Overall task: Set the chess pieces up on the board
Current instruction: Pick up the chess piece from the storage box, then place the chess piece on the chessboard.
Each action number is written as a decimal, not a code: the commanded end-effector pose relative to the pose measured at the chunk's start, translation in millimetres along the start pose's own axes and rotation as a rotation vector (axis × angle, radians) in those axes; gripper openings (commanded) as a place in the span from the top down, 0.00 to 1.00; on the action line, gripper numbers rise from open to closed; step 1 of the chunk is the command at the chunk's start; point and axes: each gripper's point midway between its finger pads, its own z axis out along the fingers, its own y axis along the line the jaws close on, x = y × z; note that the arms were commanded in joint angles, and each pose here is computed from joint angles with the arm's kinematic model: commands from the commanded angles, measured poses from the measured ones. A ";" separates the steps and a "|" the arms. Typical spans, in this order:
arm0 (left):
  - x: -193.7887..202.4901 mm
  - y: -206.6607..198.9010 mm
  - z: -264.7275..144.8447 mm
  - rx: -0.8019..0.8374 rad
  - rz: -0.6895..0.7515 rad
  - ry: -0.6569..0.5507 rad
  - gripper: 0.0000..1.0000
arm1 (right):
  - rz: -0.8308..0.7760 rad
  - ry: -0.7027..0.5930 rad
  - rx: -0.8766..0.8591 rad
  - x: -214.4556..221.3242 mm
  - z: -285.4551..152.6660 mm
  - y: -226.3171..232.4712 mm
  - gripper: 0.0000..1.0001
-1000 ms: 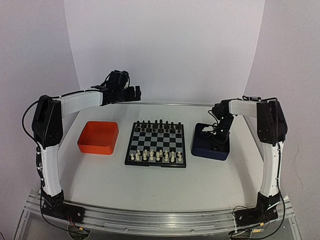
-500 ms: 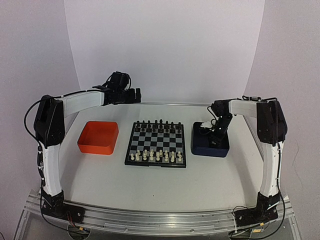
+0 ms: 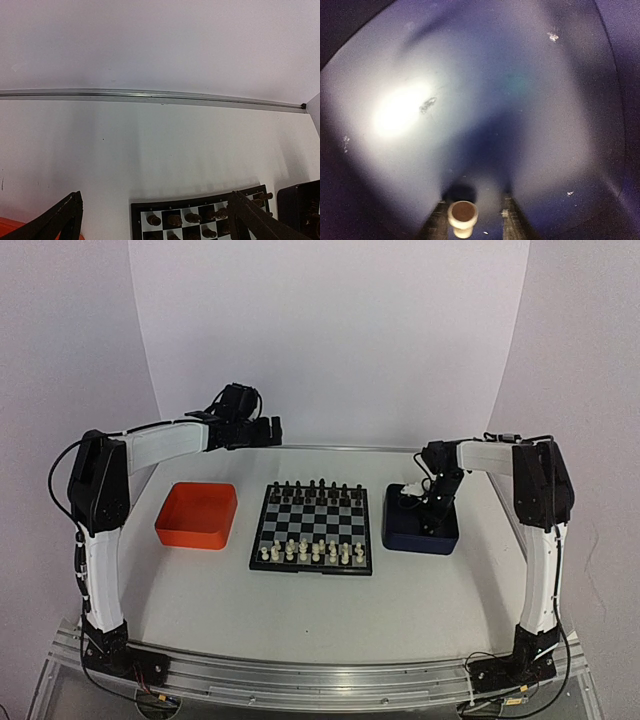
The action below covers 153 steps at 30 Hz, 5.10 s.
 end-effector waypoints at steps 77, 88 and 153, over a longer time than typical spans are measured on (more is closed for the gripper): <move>37.8 -254.3 -128.4 1.001 0.058 -0.290 0.60 | 1.451 -1.156 -0.810 -182.6 -254.7 110.6 1.00; 37.1 -254.7 -129.0 1.006 0.047 -0.302 0.79 | 1.438 -1.130 -0.824 -187.0 -250.1 117.1 1.00; 235.5 -19.6 -92.7 0.041 0.057 1.095 1.00 | 0.941 -0.617 0.624 44.0 -190.6 62.6 0.06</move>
